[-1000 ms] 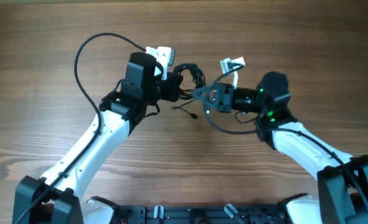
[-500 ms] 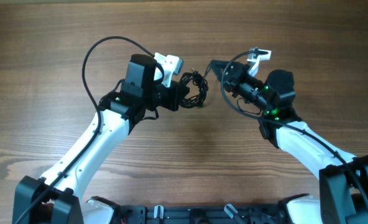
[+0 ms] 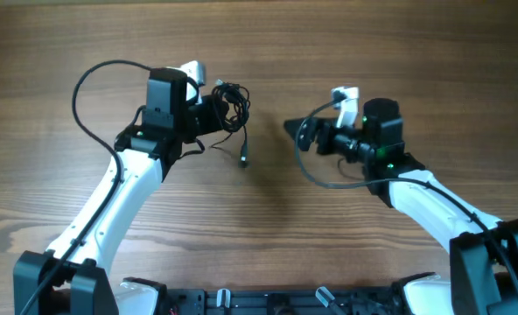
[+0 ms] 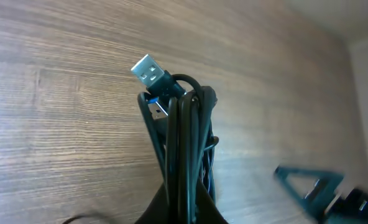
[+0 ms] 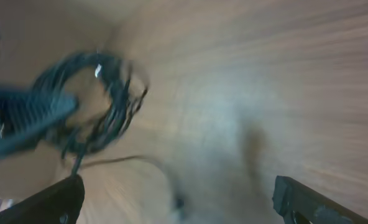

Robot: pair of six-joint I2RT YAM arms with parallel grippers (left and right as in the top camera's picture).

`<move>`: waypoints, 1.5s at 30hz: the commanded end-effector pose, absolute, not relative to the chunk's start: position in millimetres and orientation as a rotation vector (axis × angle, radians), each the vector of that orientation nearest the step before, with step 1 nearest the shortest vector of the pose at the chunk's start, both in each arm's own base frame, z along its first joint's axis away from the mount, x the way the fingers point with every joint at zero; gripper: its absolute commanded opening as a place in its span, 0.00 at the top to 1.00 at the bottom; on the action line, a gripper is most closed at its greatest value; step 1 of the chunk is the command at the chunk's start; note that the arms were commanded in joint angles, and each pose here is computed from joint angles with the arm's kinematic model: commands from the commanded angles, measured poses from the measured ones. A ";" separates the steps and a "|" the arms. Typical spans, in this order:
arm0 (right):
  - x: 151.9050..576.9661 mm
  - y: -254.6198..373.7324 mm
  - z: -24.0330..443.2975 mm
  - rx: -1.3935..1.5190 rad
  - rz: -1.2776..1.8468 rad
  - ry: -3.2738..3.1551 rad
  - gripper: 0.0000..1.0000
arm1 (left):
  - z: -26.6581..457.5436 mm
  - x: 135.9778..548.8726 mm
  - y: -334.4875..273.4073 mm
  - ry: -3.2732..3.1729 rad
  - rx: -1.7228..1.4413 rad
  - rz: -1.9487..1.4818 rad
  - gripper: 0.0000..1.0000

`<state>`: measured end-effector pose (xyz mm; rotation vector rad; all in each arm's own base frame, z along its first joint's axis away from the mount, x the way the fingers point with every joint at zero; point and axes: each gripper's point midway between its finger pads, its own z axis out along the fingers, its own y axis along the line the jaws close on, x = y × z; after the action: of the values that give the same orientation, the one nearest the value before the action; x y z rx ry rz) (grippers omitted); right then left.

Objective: Untangle cables

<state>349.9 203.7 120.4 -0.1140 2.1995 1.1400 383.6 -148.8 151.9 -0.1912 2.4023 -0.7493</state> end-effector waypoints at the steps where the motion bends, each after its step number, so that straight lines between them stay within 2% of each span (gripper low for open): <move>1: 316.1 250.3 125.3 -0.416 1.183 2.159 0.00 | 154.0 391.3 -144.0 2.366 -0.591 -0.887 0.96; 5: 308.0 284.0 106.9 -0.402 0.864 2.180 0.00 | 158.2 398.0 -140.4 2.269 -0.980 -1.003 0.96; 9: 322.6 271.1 92.4 -0.278 0.522 2.151 0.00 | 159.2 396.4 -143.7 2.225 -1.183 -1.096 0.96; 16: 332.6 303.3 90.0 -0.313 0.678 2.050 0.09 | 161.0 387.9 -156.5 2.205 -1.410 -1.252 0.96; 17: 333.6 305.9 88.9 -0.316 0.689 2.040 0.13 | 160.4 387.2 -156.5 2.193 -1.458 -1.262 0.96; 20: 335.8 303.3 80.3 -0.305 0.664 2.054 0.40 | 159.2 384.8 -157.8 2.184 -1.525 -1.281 0.96; 22: 335.8 304.6 82.0 -0.305 0.674 2.048 0.80 | 158.3 384.3 -157.4 2.192 -1.513 -1.272 0.96; 23: 334.2 308.7 86.4 -0.318 0.705 2.034 0.96 | 156.8 384.0 -155.9 2.215 -1.457 -1.243 0.96; 28: 282.9 342.2 131.2 -0.507 1.140 2.022 0.96 | 152.6 392.5 -139.7 2.342 -0.766 -0.912 0.96; 33: 241.1 332.9 184.5 -0.624 1.535 1.995 0.96 | 150.2 397.6 -127.7 2.360 -0.314 -0.644 0.96; 35: 250.0 317.8 205.0 -0.532 1.595 1.984 0.96 | 150.7 394.5 -133.9 2.368 -0.186 -0.644 0.96; 39: 273.3 293.1 247.1 -0.382 1.704 1.872 0.96 | 161.6 373.4 -171.6 2.340 0.186 -0.850 0.96; 45: 302.1 266.9 292.2 -0.163 1.778 1.708 0.96 | 168.8 361.5 -186.5 2.320 0.270 -0.979 0.96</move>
<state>296.0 273.2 278.3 -0.2846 1.7168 1.7117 371.0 -175.0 165.4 0.1706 2.3411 -0.8838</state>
